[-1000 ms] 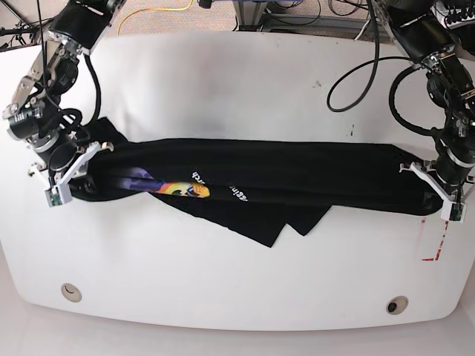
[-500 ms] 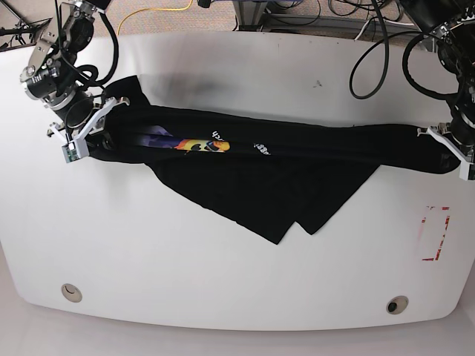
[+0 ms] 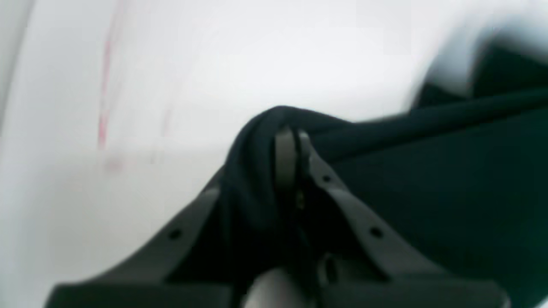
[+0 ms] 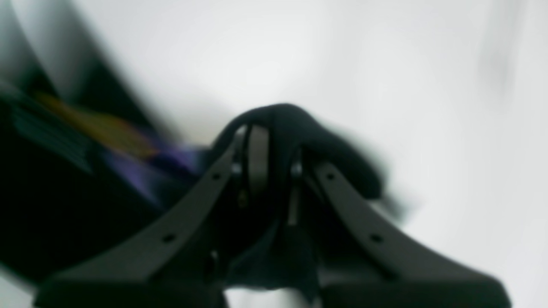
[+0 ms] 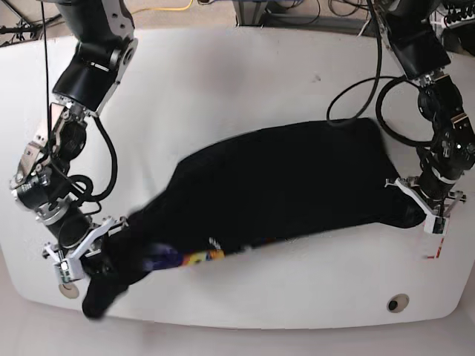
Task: Fold the T-shirt properly
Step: 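Swing the held shirt back and lay it flat on the table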
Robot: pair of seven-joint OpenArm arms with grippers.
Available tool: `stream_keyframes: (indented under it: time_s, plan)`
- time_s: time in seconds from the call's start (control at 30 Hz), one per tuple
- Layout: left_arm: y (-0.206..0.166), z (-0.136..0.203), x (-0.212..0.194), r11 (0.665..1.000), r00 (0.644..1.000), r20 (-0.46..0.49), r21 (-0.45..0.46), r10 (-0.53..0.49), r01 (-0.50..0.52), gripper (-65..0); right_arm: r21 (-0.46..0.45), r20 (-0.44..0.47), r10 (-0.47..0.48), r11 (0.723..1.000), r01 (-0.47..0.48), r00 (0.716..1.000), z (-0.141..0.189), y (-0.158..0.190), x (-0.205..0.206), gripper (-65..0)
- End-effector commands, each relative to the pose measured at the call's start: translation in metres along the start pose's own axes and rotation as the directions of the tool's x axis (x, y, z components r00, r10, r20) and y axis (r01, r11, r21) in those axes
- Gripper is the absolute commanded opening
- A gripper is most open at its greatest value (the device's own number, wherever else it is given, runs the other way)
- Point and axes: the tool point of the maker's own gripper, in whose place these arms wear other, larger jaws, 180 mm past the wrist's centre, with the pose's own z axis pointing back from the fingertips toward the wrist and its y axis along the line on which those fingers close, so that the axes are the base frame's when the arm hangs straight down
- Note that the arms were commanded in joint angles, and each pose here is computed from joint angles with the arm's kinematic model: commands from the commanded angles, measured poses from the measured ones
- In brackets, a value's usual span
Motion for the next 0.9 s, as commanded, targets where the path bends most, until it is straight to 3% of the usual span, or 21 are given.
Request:
stream_keyframes:
  time_s: [0.0, 0.1, 0.37, 0.4, 0.5, 0.87]
  plan:
    - [0.031, 0.022, -0.019, 0.994, 0.997, -0.064, 0.103, -0.032, 0.039, -65.0, -0.050, -0.175, -0.016, 0.999, 0.008, 0.985, 0.017, -0.005, -0.059, -63.6]
    - [0.026, 0.035, -0.052, 0.994, 0.990, -0.133, 0.094, -0.044, 0.057, -64.9, -0.043, -0.274, -0.060, 0.998, 0.051, 0.960, 0.038, 0.013, -0.111, -63.1]
    - [0.025, 0.052, -0.080, 0.993, 0.978, -0.201, 0.092, -0.052, 0.072, -64.9, -0.041, -0.368, -0.115, 0.993, 0.107, 0.923, 0.063, 0.030, -0.160, -61.7]
    - [0.015, 0.057, -0.129, 0.997, 0.944, -0.330, 0.065, -0.020, 0.043, -63.5, -0.011, -0.462, -0.154, 0.986, 0.169, 0.873, 0.063, 0.056, -0.192, -60.1]
    - [0.017, 0.069, -0.148, 0.997, 0.925, -0.379, 0.074, -0.008, 0.038, -63.5, -0.011, -0.462, -0.154, 0.986, 0.169, 0.873, 0.063, 0.056, -0.192, -60.1]
    - [0.021, 0.074, -0.137, 0.994, 0.935, -0.355, 0.092, -0.018, 0.054, -63.6, -0.011, -0.458, -0.153, 0.986, 0.167, 0.876, 0.062, 0.056, -0.191, -60.1]
